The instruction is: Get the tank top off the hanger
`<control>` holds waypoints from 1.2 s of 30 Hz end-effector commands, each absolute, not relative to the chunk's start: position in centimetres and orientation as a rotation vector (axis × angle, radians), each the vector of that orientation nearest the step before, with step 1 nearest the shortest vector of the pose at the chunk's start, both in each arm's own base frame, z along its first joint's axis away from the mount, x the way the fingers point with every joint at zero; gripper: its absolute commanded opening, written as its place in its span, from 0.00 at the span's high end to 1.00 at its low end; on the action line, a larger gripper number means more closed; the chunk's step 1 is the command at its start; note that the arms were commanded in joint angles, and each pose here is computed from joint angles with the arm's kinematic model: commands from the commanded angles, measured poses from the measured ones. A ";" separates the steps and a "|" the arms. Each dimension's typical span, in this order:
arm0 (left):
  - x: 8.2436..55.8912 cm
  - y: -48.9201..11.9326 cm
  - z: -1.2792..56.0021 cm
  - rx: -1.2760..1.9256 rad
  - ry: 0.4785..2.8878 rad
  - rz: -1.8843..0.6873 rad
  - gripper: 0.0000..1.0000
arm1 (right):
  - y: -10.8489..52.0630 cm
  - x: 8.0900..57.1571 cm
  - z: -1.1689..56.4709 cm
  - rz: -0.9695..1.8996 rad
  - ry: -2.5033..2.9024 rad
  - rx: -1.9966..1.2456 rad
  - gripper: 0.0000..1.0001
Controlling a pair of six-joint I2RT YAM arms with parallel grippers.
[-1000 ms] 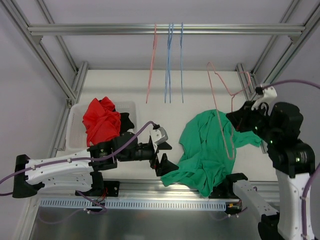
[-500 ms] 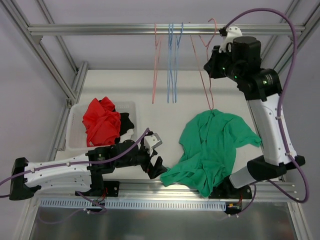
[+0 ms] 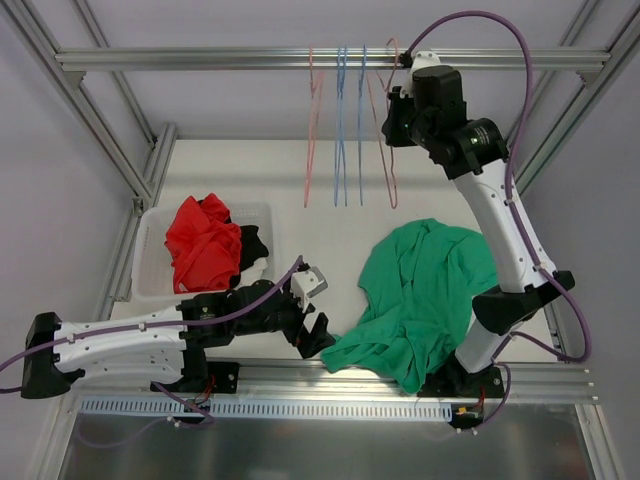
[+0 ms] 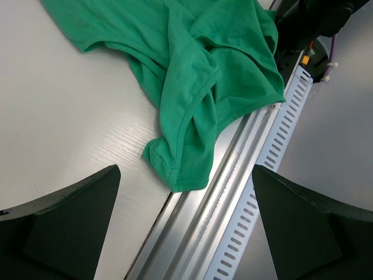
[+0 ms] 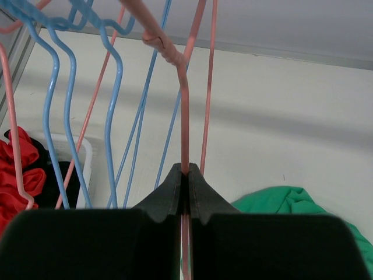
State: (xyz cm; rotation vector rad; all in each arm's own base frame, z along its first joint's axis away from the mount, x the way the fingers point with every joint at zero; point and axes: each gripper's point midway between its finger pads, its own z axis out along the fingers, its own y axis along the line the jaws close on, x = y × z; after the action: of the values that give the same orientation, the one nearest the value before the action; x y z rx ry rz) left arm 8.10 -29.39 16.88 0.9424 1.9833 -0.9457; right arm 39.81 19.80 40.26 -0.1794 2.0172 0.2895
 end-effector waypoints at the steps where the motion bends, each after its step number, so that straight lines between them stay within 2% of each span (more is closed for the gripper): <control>1: 8.2 -30.2 18.3 0.915 1.967 -0.972 0.01 | 20.3 41.6 42.3 0.312 1.932 -0.091 1.00; 16: 8.0 -30.8 17.4 0.917 1.992 -0.966 0.01 | 22.0 42.5 40.9 0.341 1.953 -0.113 1.00; 17: 8.1 -30.9 17.5 0.910 1.988 -0.964 0.01 | 22.3 42.3 40.7 0.356 1.960 -0.126 0.93; 20: 8.7 -31.3 17.5 0.880 1.993 -0.941 0.01 | 22.0 41.2 40.5 0.362 1.968 -0.137 0.59; 22: 9.2 -31.7 17.1 0.858 2.016 -0.917 0.01 | 21.5 40.5 40.3 0.351 1.974 -0.134 0.54; 23: 9.5 -32.2 17.6 0.836 2.015 -0.917 0.01 | 20.8 39.5 41.5 0.360 1.948 -0.132 0.42; 25: 9.8 -33.0 16.8 0.835 2.042 -0.890 0.01 | 19.7 38.4 41.0 0.323 1.957 -0.141 0.25; 26: 9.9 -33.7 17.2 0.835 2.036 -0.889 0.01 | 18.4 36.9 42.5 0.321 1.919 -0.131 0.08; 27: 10.3 -34.2 17.1 0.823 2.031 -0.870 0.01 | 17.5 36.0 42.6 0.303 1.913 -0.125 0.01; 29: 10.5 -35.9 16.5 0.850 2.040 -0.826 0.01 | 15.1 34.7 40.7 0.233 1.944 -0.116 0.00; 30: 10.8 -36.7 15.1 0.874 2.070 -0.782 0.01 | 13.2 32.3 42.3 0.234 1.892 -0.100 0.01; 32: 10.9 -38.7 15.7 0.894 2.053 -0.782 0.01 | 9.8 30.3 40.0 0.163 1.925 -0.051 0.00; 33: 10.9 -39.7 14.1 0.927 2.081 -0.755 0.02 | 7.6 27.2 41.6 0.167 1.854 -0.018 0.00; 35: 11.3 -41.8 14.6 0.950 2.062 -0.754 0.01 | 5.0 24.5 40.1 0.111 1.863 0.009 0.01; 36: 11.4 -42.7 12.6 0.985 2.093 -0.715 0.01 | 4.1 23.1 40.3 0.103 1.844 0.014 0.01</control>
State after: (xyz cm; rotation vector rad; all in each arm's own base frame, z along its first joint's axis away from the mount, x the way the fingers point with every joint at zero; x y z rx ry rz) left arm 10.59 -39.36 11.88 0.9777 2.1479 -0.7139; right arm 27.05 7.49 39.76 -0.0119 1.9076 0.1743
